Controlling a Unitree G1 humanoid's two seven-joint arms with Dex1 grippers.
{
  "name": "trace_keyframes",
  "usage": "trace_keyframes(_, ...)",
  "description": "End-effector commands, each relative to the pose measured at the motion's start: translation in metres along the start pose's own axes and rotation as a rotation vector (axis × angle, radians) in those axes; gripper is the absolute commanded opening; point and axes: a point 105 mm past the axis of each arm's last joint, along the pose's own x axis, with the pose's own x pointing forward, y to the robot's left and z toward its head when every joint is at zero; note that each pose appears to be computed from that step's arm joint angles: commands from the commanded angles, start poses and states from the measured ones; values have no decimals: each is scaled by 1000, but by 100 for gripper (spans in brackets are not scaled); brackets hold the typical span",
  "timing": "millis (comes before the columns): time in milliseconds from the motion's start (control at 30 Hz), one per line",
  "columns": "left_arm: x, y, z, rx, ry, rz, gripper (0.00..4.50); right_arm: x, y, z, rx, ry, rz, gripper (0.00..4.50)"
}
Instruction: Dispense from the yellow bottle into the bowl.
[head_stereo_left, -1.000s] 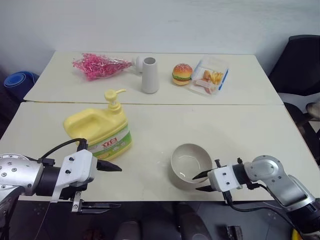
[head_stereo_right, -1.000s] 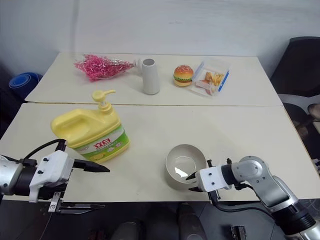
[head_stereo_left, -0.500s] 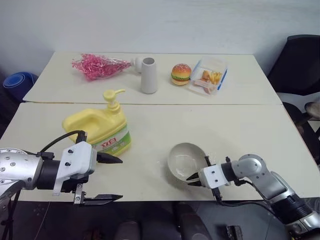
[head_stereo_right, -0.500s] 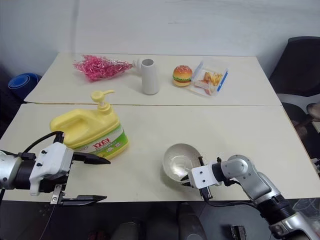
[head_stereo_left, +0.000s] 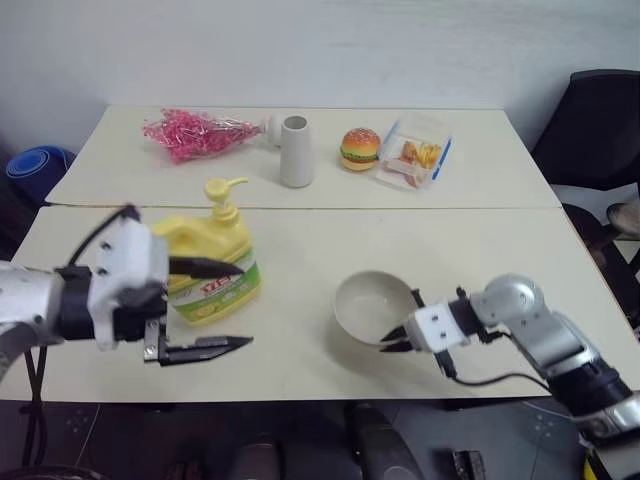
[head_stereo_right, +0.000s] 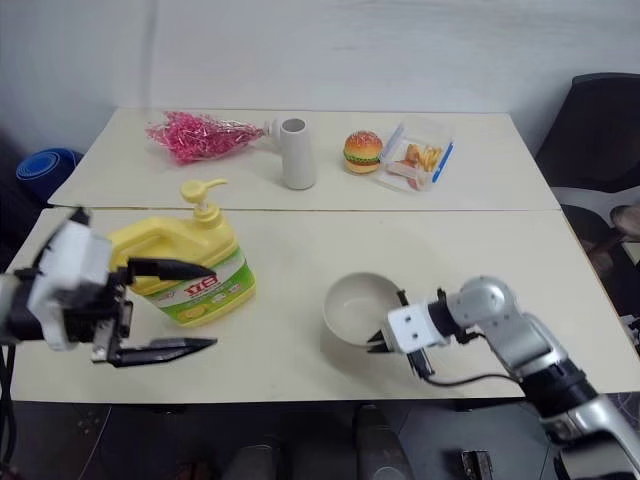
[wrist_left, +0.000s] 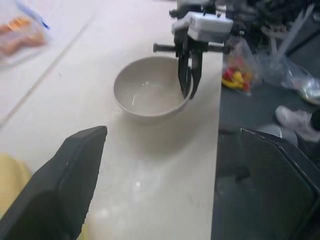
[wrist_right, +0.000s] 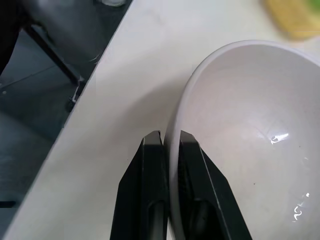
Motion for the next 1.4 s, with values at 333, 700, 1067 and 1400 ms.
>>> trace_keyframes(333, -61, 87, 39, 35, -115, 350, 233, 19, -130, 80, -166, -91, -16, 0)
trace_keyframes(700, -49, 107, 16, 24, -56, 338, 3, 51, -175, 119, -186, -67, -53, 0)
trace_keyframes(1067, -46, 96, 15, 22, -53, 298, 3, 55, -181, 138, -217, -87, -45, 0)
trace_keyframes(1400, -64, 91, 8, 18, -25, 340, 3, 50, -175, 138, -247, -85, 7, 0)
